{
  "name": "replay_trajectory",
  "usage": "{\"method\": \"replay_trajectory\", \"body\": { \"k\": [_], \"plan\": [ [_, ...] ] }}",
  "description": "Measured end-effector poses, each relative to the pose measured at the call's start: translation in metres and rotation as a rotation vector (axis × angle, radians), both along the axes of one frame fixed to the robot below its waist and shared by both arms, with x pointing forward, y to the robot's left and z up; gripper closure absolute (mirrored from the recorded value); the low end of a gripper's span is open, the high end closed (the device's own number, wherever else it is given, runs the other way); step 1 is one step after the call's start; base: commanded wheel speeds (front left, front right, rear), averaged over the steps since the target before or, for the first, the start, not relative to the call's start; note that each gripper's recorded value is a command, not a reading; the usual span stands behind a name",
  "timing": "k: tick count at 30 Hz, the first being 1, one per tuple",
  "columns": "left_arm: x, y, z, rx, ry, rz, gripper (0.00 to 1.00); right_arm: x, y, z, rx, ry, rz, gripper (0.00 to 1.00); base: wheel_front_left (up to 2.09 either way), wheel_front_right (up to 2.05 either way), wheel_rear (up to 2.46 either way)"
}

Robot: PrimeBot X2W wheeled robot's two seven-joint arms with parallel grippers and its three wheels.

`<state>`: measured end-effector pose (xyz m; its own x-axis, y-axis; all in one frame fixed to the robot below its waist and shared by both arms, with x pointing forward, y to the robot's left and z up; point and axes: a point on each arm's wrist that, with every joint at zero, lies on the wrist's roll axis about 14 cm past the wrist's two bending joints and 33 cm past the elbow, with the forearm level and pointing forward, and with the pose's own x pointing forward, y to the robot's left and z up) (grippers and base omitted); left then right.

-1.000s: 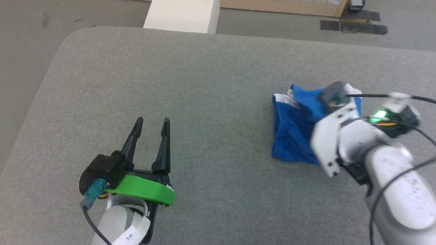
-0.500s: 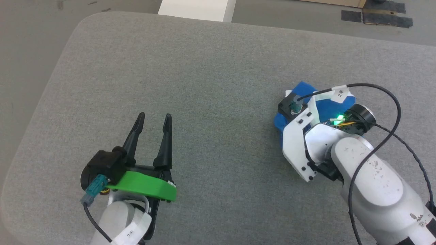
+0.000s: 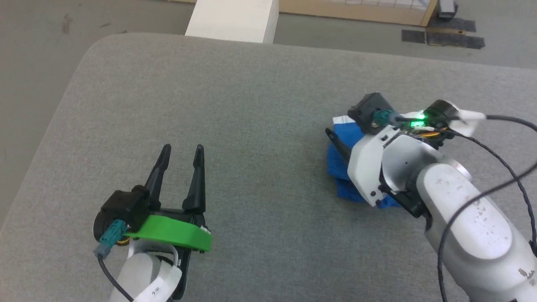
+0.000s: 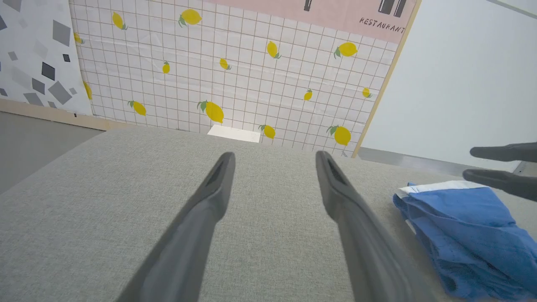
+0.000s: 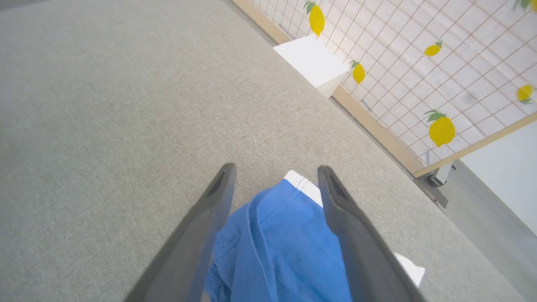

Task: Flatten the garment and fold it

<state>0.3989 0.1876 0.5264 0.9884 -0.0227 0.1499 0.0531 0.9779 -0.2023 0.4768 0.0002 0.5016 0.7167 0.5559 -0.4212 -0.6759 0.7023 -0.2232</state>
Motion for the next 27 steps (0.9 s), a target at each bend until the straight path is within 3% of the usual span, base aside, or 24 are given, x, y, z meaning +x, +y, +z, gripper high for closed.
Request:
{"method": "replay_trajectory", "body": {
  "k": [8, 14, 20, 27],
  "plan": [
    [-0.006, -0.009, 0.011, -0.007, -0.031, -0.026, 0.0, -0.007, -0.039, 0.057, 0.287, -0.21, -0.163, 0.0, 0.0, 0.0, 0.0],
    [-0.01, -0.013, 0.017, -0.013, -0.049, -0.035, 0.0, -0.025, -0.104, 0.08, 0.495, -0.38, -0.393, 0.0, 0.0, 0.0, 0.0],
    [-0.011, -0.021, 0.021, -0.015, -0.064, -0.058, 0.0, -0.053, -0.162, 0.071, 0.539, -0.477, -0.553, 0.0, 0.0, 0.0, 0.0],
    [-0.014, -0.031, 0.024, -0.014, -0.073, -0.086, 0.0, -0.082, -0.183, 0.05, 0.535, -0.48, -0.618, 0.0, 0.0, 0.0, 0.0]
  ]
}}
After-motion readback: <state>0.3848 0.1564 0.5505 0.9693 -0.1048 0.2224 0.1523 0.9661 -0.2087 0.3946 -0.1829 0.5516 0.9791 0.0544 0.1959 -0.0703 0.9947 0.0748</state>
